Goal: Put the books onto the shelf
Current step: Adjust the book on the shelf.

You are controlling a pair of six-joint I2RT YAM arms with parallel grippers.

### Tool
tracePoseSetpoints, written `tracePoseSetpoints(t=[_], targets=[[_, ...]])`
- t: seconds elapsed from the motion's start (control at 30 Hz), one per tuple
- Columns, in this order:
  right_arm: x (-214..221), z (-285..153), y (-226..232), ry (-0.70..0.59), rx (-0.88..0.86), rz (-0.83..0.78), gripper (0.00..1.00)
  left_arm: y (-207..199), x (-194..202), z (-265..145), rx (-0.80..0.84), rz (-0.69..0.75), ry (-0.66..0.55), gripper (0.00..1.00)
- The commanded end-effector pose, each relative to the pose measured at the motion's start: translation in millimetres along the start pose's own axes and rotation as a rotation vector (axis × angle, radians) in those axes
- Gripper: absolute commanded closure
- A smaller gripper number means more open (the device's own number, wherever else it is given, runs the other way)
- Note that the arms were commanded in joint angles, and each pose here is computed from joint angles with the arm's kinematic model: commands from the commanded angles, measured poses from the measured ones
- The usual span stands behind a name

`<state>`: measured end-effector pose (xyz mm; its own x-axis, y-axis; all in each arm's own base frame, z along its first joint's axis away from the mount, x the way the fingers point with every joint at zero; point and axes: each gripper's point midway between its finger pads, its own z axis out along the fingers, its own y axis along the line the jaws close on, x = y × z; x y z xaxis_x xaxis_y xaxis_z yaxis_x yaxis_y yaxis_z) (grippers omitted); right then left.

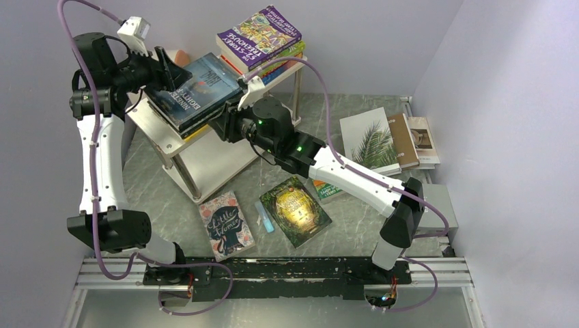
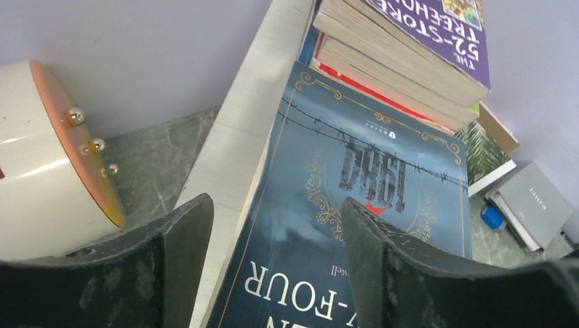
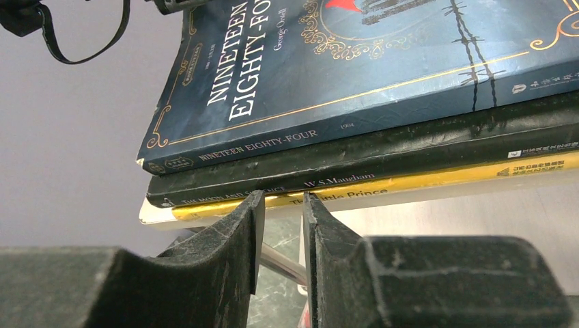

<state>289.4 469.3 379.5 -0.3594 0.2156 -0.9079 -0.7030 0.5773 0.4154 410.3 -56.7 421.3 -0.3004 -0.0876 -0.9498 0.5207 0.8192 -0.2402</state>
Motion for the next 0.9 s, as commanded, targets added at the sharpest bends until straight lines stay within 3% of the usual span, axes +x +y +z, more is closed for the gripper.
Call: tracePoseSetpoints(t=[0.0, 0.17, 0.4, 0.63, 0.87], targets=[[-15, 4, 7, -0.054, -0.007, 0.015, 0.69, -3, -29, -12, -0.053, 0.046, -0.073, 0.21], [-16, 3, 6, -0.055, -0.005, 0.019, 0.70, -2, -30, -12, -0.057, 0.045, -0.073, 0.16], [-15, 4, 7, -0.049, -0.004, 0.017, 0.70, -8, -13, -9, -0.001, 0.032, -0.041, 0.47], [-15, 6, 7, -0.049, -0.006, 0.018, 0.72, -15, -2, -9, 0.053, 0.061, -0.021, 0.50], [-14, 6, 7, -0.046, -0.005, 0.023, 0.72, -21, -2, -10, 0.079, 0.051, -0.019, 0.60]])
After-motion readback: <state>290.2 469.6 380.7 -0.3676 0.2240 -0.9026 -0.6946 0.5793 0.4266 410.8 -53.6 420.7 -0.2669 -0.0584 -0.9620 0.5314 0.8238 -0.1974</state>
